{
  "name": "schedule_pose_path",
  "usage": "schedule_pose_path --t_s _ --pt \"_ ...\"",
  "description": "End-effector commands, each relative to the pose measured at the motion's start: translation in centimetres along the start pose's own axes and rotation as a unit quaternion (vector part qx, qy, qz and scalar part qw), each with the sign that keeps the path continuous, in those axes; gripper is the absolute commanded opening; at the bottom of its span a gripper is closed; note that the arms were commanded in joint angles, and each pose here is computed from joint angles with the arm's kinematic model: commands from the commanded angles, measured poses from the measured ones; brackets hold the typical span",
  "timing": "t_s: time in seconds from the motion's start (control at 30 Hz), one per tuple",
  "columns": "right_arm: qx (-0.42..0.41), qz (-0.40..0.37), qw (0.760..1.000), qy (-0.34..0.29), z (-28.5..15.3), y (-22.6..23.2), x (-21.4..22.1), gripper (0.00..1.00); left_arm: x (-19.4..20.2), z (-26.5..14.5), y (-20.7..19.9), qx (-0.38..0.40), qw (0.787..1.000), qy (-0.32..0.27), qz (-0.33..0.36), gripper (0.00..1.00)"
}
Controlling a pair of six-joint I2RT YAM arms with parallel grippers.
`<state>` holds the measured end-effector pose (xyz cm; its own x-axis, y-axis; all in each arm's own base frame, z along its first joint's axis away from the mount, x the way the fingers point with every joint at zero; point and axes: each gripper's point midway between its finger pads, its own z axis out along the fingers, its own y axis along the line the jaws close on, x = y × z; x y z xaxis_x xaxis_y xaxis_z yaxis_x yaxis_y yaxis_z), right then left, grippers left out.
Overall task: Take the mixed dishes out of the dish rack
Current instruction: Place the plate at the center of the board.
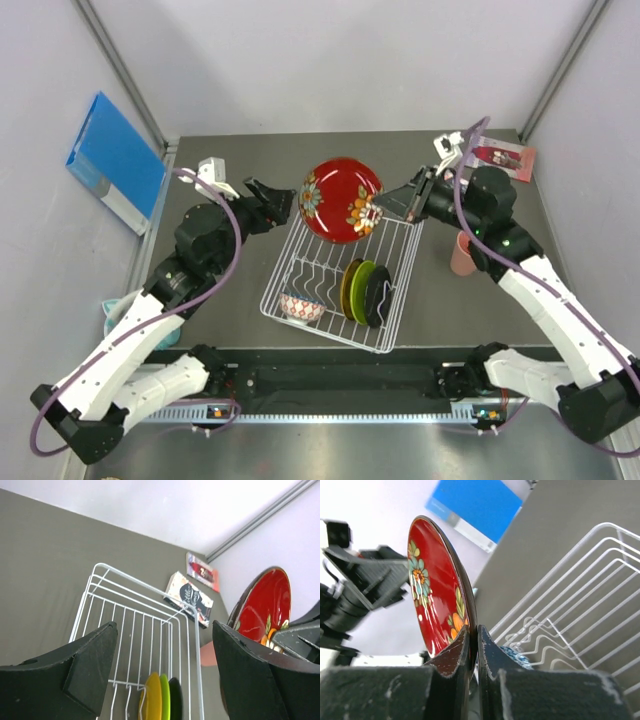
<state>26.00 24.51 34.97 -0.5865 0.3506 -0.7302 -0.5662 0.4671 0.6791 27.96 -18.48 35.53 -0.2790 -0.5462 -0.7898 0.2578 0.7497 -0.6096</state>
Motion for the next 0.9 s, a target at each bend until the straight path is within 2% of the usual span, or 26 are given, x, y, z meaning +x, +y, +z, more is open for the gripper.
schedule_pose_path --t_s 0.0,0.07,0.3,0.4,0.47,0.53,0.63,0.77,0.83,0.87 --pt "-0.065 0.056 0.996 -0.001 0.8 3.3 -3.0 0.0 -0.1 0.5 -0.3 0.014 1.0 -0.013 -0.019 0.81" --pt "-0.069 0.082 0.994 0.021 1.4 3.0 -2.5 0.0 -0.3 0.4 -1.0 0.035 0.999 -0.021 -0.029 0.81" --pt "-0.063 0.099 0.992 0.041 1.9 2.4 -1.7 0.0 0.2 0.5 -3.0 0.092 0.995 -0.01 -0.047 0.81" --pt "-0.06 0.101 0.993 0.031 1.6 1.9 -1.6 0.0 -0.1 0.3 -2.6 0.083 0.995 -0.022 -0.057 0.81" --pt "-0.069 0.094 0.993 -0.001 0.7 2.4 -2.7 0.0 -1.1 0.0 -1.1 0.049 0.995 -0.054 -0.07 0.81" --pt "-0.047 0.077 0.995 -0.029 0.2 1.8 -3.4 0.0 -2.1 -0.6 0.5 0.013 0.993 -0.087 -0.084 0.81" --pt "0.039 0.06 0.997 -0.036 0.1 -1.0 -3.5 0.0 -2.7 -1.3 1.5 -0.002 0.99 -0.109 -0.091 0.8" --pt "0.05 0.079 0.996 -0.007 0.8 -2.7 -2.0 0.0 -1.8 -1.1 2.2 -0.017 0.992 -0.095 -0.085 0.79" --pt "0.036 0.097 0.995 0.011 1.7 -3.0 -1.2 0.0 -1.3 -0.6 1.2 0.01 0.993 -0.083 -0.08 0.79" --pt "0.019 0.098 0.995 0.016 2.0 -2.6 -1.1 0.0 -0.4 -0.5 -0.1 0.042 0.995 -0.057 -0.073 0.79"
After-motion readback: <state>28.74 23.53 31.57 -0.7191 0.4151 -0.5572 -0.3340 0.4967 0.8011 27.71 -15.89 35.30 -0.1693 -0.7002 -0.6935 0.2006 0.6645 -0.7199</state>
